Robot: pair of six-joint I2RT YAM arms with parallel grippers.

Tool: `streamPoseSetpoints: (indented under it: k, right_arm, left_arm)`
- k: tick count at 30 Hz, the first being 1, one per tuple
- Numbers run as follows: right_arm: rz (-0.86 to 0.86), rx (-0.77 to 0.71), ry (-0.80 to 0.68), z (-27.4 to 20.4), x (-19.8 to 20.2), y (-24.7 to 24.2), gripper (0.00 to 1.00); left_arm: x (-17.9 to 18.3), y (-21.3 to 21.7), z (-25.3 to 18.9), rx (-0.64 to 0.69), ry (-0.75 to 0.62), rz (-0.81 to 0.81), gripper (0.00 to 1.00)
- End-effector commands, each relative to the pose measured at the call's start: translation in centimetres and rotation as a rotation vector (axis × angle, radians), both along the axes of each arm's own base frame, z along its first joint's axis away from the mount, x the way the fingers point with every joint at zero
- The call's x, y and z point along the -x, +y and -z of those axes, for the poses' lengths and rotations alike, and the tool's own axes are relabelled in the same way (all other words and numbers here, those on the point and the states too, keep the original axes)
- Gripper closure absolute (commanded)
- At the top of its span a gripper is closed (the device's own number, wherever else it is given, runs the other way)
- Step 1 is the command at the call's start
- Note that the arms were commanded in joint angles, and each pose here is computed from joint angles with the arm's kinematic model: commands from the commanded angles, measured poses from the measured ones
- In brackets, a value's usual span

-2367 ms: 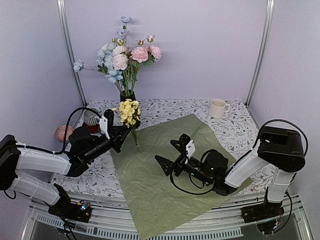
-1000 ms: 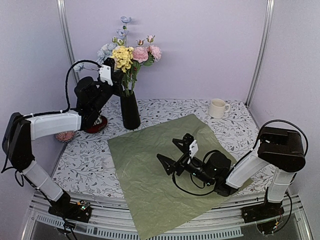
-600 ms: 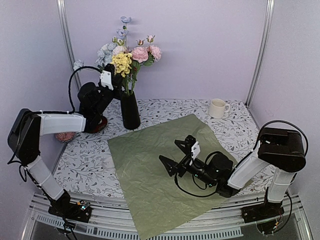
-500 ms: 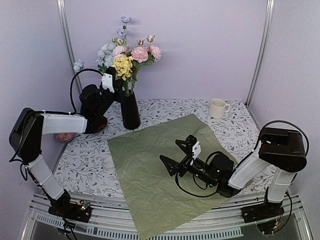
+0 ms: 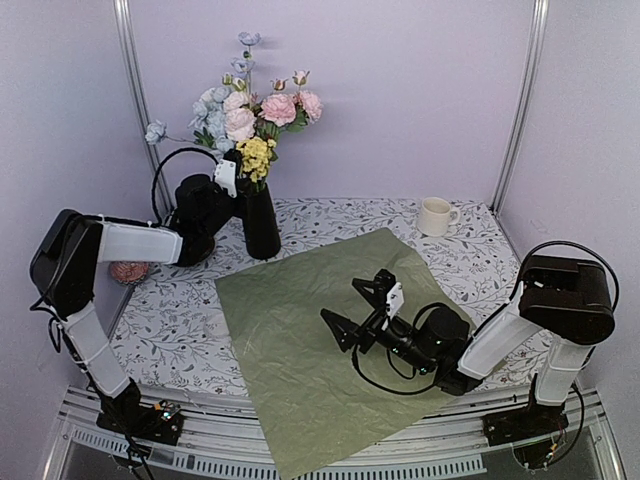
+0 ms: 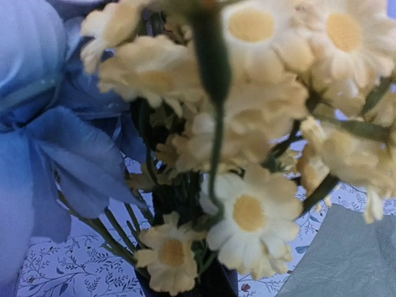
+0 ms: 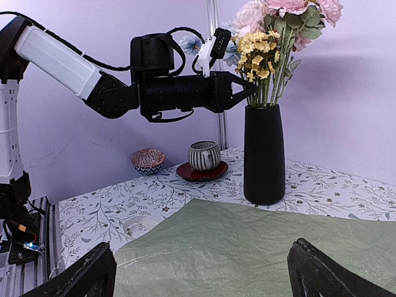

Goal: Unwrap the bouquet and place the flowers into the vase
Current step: Place the fake flower in the vase.

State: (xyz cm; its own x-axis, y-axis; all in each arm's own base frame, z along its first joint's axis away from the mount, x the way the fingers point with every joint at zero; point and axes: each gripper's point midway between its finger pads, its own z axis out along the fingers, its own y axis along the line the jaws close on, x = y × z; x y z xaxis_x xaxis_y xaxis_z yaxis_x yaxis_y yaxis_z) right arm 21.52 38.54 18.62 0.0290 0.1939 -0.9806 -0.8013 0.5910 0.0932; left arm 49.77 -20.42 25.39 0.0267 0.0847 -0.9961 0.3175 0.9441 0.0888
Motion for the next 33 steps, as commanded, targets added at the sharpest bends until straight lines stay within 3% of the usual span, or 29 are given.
streamPoseSetpoints:
  k: [1, 6, 13, 17, 21, 33]
  right_arm:
    - [0.010, -0.050, -0.021, -1.5, 0.1, -0.7, 0.01]
    - [0.010, -0.046, -0.019, -1.4, 0.1, -0.7, 0.01]
    - [0.011, -0.046, -0.019, -1.4, 0.0, -0.5, 0.01]
    - [0.010, -0.047, -0.018, -1.4, 0.0, -0.5, 0.01]
    - [0.011, -0.044, -0.018, -1.3, 0.0, -0.5, 0.01]
    - [0.023, -0.046, -0.019, -1.4, -0.1, -0.8, 0.01]
  left_arm:
    - [-0.7, 0.4, 3.7, -0.012, 0.130, -0.010, 0.95]
    - [-1.1, 0.4, 6.1, -0.018, 0.204, -0.021, 0.96]
    - [-0.1, 0.7, 6.6, 0.005, 0.202, -0.016, 0.90]
    - [0.4, 0.8, 6.5, 0.011, 0.211, -0.006, 0.83]
    - [1.4, 0.8, 5.9, 0.028, 0.207, 0.016, 0.65]
    - [6.4, 1.5, 6.7, 0.136, 0.247, 0.077, 0.52]
